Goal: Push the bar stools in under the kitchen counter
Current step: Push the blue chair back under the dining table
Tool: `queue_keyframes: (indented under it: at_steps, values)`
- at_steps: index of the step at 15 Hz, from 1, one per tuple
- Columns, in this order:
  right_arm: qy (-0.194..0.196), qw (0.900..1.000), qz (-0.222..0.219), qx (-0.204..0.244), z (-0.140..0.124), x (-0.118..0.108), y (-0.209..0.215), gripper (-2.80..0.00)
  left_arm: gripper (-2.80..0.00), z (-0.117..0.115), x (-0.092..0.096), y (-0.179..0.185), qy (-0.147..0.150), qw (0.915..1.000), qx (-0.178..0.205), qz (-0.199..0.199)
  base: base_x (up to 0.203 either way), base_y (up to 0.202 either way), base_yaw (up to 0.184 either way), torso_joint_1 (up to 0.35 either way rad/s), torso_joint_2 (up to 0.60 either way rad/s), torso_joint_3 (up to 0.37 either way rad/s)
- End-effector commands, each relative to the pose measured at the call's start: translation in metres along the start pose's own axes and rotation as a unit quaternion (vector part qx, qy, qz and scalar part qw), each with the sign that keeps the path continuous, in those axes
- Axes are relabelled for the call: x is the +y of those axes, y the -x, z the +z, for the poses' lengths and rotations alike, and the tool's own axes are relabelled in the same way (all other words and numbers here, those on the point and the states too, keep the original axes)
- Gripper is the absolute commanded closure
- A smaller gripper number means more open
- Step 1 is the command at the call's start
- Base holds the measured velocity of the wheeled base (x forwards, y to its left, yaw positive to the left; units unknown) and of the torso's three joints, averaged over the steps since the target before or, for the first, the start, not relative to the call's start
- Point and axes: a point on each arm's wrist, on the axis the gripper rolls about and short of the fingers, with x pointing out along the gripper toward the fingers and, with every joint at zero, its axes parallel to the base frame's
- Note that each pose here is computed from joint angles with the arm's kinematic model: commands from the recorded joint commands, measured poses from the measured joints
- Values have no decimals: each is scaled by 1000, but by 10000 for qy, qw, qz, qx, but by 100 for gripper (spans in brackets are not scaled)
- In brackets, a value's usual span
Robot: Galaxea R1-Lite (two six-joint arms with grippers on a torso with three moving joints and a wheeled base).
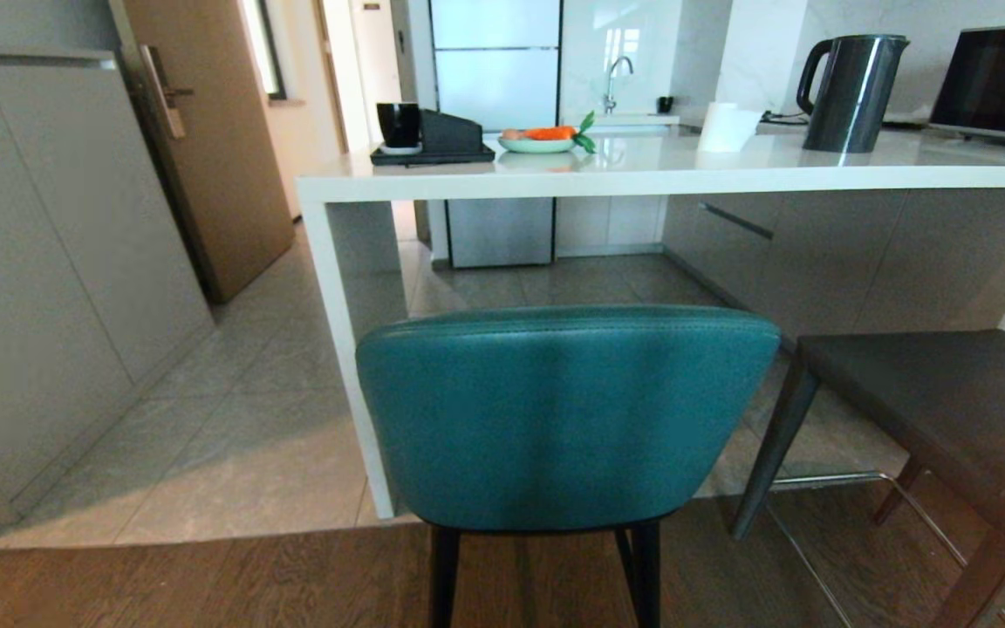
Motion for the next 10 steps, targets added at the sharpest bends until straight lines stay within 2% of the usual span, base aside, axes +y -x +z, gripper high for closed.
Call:
queue_keyframes:
  at_steps: [1, 10]
  values:
    - [4, 10000, 1, 29, -1, 0, 0, 0, 0, 0, 0, 0, -12, 10000, 28, 20, 0, 0, 0, 0, 0, 0]
    - [4, 10000, 1, 29, -1, 0, 0, 0, 0, 0, 0, 0, -20, 10000, -3, -10, 0, 0, 0, 0, 0, 0]
